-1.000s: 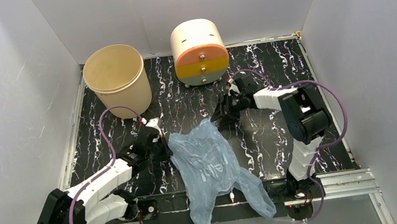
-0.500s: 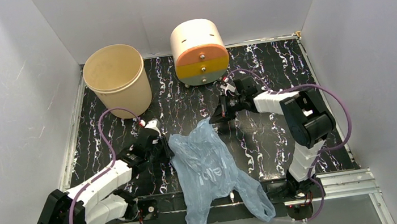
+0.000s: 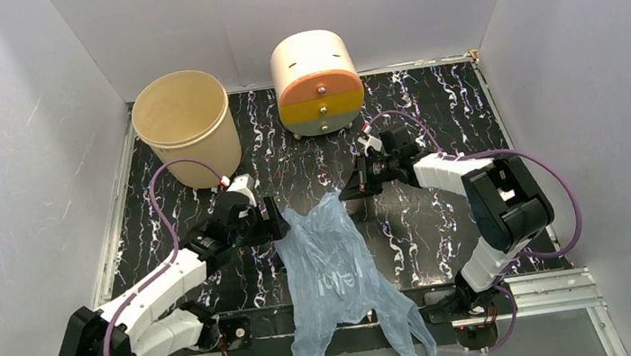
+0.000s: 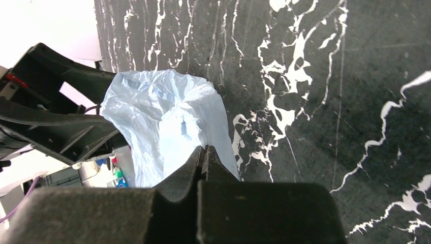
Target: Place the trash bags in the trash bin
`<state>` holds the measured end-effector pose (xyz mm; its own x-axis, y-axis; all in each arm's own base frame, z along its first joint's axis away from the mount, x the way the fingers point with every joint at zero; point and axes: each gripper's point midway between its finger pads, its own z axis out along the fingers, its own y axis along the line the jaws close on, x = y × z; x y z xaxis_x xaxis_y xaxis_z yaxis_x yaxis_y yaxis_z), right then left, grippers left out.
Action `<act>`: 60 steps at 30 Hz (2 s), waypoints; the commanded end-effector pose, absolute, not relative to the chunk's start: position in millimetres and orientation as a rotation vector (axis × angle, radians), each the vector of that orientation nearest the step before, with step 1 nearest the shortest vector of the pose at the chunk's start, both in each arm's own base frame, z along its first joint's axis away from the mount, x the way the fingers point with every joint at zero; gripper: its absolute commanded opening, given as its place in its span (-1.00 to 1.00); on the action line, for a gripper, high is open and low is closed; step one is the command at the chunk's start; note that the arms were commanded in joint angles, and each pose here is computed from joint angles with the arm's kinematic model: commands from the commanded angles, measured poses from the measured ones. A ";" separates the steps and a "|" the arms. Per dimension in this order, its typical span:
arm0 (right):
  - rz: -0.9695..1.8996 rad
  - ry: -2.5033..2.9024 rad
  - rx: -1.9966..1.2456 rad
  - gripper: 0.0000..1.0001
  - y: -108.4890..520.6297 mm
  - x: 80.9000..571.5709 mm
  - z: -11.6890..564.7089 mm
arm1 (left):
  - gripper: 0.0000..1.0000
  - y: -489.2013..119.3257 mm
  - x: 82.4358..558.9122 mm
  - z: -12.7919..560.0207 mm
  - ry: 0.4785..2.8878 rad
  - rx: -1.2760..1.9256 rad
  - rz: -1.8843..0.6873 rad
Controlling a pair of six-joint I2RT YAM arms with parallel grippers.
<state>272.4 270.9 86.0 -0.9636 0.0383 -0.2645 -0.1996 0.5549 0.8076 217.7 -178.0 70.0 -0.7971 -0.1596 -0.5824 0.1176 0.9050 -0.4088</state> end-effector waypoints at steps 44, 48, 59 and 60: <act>0.866 2.429 0.200 -1.00 161.6 324.3 117.6 | -1.00 -128.2 245.3 76.9 2.427 -0.181 -0.358; 0.933 2.422 0.231 -1.00 152.3 313.5 115.2 | -1.00 -122.6 251.3 86.8 2.389 -0.216 -0.397; 1.336 2.421 0.111 0.22 193.0 296.9 117.9 | -1.00 -157.0 262.1 90.2 2.422 -0.058 -0.574; 1.335 2.442 0.100 0.31 197.6 296.3 112.9 | -1.00 -160.1 260.8 90.2 2.418 -0.042 -0.600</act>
<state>301.4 173.3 109.2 -0.9056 0.2989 -0.3010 -0.0398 0.6466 0.7618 258.2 -146.7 76.9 -0.8009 -0.2168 -0.5582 0.0226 0.9206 -0.3899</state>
